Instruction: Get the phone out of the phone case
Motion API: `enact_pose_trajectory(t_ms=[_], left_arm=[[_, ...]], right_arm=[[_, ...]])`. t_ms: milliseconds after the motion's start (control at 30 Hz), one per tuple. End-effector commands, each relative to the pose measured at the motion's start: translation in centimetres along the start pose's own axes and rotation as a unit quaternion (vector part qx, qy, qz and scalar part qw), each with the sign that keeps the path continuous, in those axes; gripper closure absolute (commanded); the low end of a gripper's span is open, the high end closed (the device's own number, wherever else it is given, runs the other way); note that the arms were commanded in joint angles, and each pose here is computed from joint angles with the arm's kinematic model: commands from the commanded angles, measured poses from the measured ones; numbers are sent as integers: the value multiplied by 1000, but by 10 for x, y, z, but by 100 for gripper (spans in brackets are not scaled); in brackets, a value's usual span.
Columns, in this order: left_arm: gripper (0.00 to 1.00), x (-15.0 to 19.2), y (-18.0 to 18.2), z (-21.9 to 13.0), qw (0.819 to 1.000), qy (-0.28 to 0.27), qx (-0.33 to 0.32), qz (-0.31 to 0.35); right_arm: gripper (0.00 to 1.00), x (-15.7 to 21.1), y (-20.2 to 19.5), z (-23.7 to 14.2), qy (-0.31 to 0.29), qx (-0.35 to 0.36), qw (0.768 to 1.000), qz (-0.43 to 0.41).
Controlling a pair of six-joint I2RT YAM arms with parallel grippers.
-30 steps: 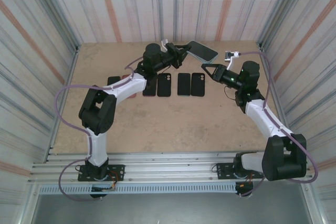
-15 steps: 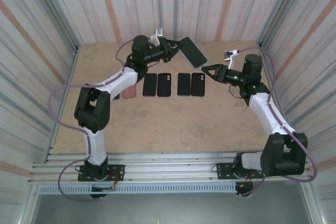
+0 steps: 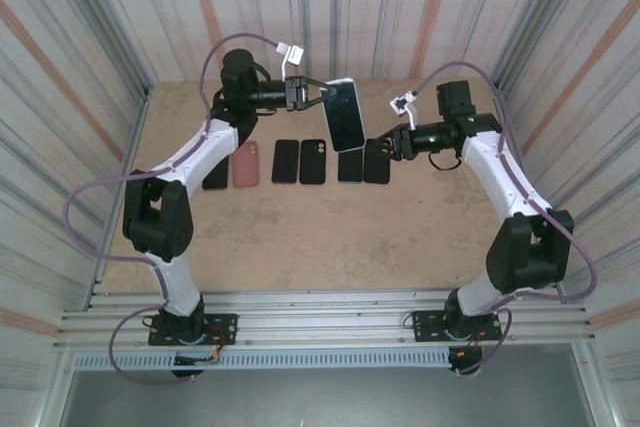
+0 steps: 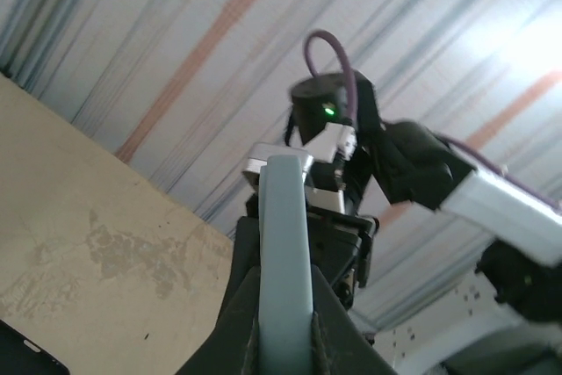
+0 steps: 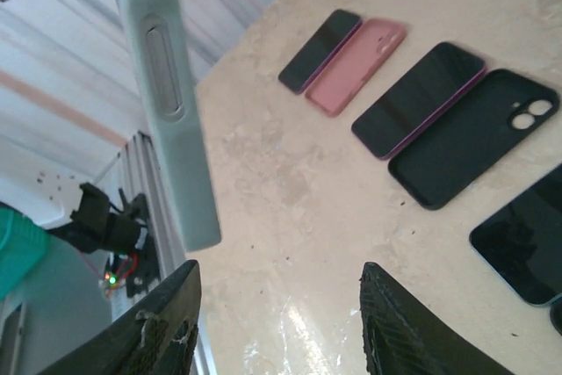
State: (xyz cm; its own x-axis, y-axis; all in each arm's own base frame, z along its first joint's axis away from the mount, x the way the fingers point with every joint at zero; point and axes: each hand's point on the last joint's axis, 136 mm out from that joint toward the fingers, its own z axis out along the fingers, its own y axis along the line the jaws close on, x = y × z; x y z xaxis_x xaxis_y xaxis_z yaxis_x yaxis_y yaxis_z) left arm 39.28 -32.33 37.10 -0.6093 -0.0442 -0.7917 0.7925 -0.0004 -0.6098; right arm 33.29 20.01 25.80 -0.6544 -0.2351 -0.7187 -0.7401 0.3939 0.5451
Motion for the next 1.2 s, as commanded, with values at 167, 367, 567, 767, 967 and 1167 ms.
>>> enact_pose_trajectory(t_ms=[167,367,567,767,967,1167], left_arm=[[100,-7,-59,-15,991,32,58,119],[100,-3,-61,-20,991,35,56,119],[100,0,-62,-21,991,37,59,112],[100,2,-62,-23,992,37,58,110],[100,3,-62,-23,993,41,60,94],[100,7,-65,-23,994,52,76,62]], right_arm=[[56,16,38,26,64,-75,989,-113],[66,7,47,34,48,-84,983,-158],[75,6,51,37,45,-88,981,-167],[84,10,52,36,49,-84,980,-173],[88,13,42,34,67,-43,978,-190],[90,4,29,29,64,35,963,-260]])
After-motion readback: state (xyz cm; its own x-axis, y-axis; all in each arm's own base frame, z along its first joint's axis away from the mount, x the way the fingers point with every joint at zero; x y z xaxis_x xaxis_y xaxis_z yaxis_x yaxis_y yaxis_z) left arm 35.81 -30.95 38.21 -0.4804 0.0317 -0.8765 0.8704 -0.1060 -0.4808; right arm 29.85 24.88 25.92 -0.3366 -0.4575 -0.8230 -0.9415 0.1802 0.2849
